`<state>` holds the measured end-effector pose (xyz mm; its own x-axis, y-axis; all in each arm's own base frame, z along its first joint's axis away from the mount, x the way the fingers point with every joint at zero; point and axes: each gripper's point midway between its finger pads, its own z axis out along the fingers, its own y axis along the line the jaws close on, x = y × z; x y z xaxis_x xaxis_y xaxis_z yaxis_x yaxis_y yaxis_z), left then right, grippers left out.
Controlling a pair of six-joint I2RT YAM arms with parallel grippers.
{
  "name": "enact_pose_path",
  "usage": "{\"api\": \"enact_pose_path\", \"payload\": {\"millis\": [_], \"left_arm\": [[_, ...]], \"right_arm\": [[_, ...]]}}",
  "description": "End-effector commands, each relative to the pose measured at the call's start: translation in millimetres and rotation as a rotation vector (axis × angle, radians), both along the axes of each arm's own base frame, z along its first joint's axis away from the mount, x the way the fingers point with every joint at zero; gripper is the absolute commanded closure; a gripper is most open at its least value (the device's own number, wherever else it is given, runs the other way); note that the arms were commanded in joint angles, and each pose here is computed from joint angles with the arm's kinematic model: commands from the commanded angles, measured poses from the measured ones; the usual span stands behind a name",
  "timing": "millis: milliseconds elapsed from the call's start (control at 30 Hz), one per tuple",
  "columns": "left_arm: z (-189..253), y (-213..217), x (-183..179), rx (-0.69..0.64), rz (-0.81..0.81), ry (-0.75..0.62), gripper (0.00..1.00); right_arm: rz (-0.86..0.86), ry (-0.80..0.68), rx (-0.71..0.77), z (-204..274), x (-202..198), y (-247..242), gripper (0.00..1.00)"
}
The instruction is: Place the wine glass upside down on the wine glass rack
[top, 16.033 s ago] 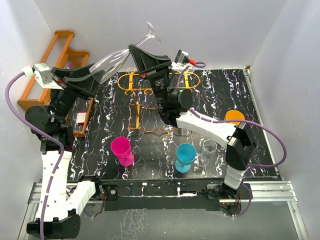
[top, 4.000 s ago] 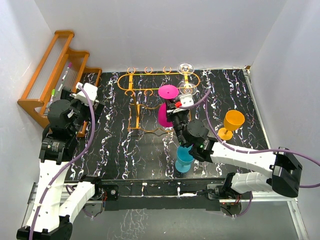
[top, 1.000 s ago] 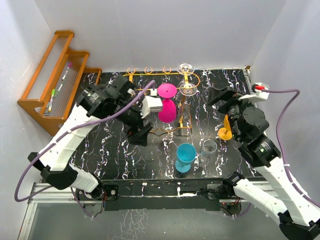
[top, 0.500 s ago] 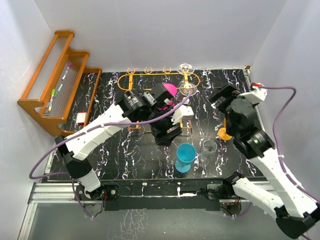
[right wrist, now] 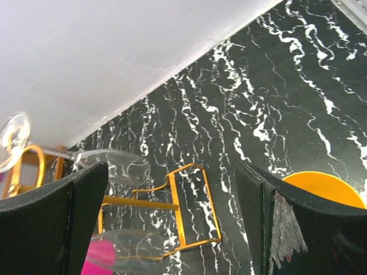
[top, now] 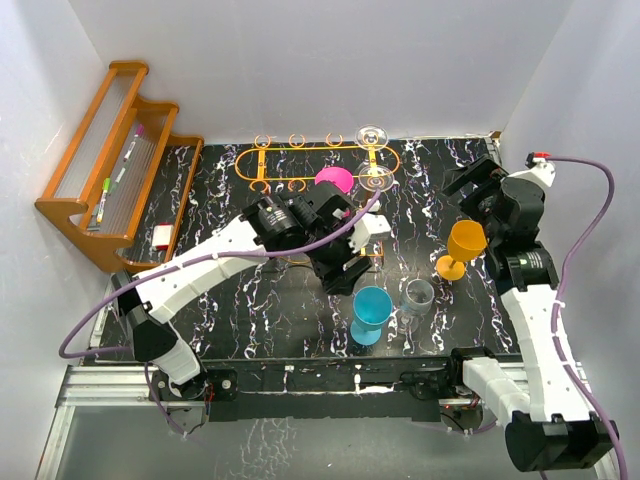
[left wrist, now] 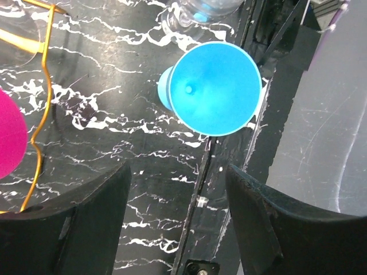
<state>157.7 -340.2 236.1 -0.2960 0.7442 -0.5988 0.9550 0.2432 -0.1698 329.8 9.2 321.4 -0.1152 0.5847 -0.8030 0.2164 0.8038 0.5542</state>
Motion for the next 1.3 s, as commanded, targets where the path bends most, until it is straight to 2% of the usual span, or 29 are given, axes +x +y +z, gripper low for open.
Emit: {"api": "enact_pose_path", "payload": {"millis": [0, 300, 467, 733, 933, 1267], "left_arm": [[9, -14, -14, -0.082, -0.019, 0.052, 0.36], [-15, -34, -6, -0.071, 0.013, 0.029, 0.44], [-4, -57, 4, -0.144, 0.03, 0.01, 0.39], [20, -102, 12, -0.221, 0.016, 0.073, 0.39], [10, -116, 12, -0.21, 0.006, 0.107, 0.39], [-13, -133, 8, -0.157, -0.003, 0.081, 0.39]], "right_arm": [[0.084, -0.094, 0.003, 31, -16, 13, 0.06], [0.025, -0.11, -0.039, 34, -42, 0, 0.06], [-0.022, -0.143, -0.048, 47, -49, -8, 0.06], [-0.104, -0.183, -0.077, 64, -57, -24, 0.06], [-0.254, -0.176, -0.097, 75, -76, -51, 0.06], [-0.313, -0.235, -0.078, 98, -93, -60, 0.06]]}}
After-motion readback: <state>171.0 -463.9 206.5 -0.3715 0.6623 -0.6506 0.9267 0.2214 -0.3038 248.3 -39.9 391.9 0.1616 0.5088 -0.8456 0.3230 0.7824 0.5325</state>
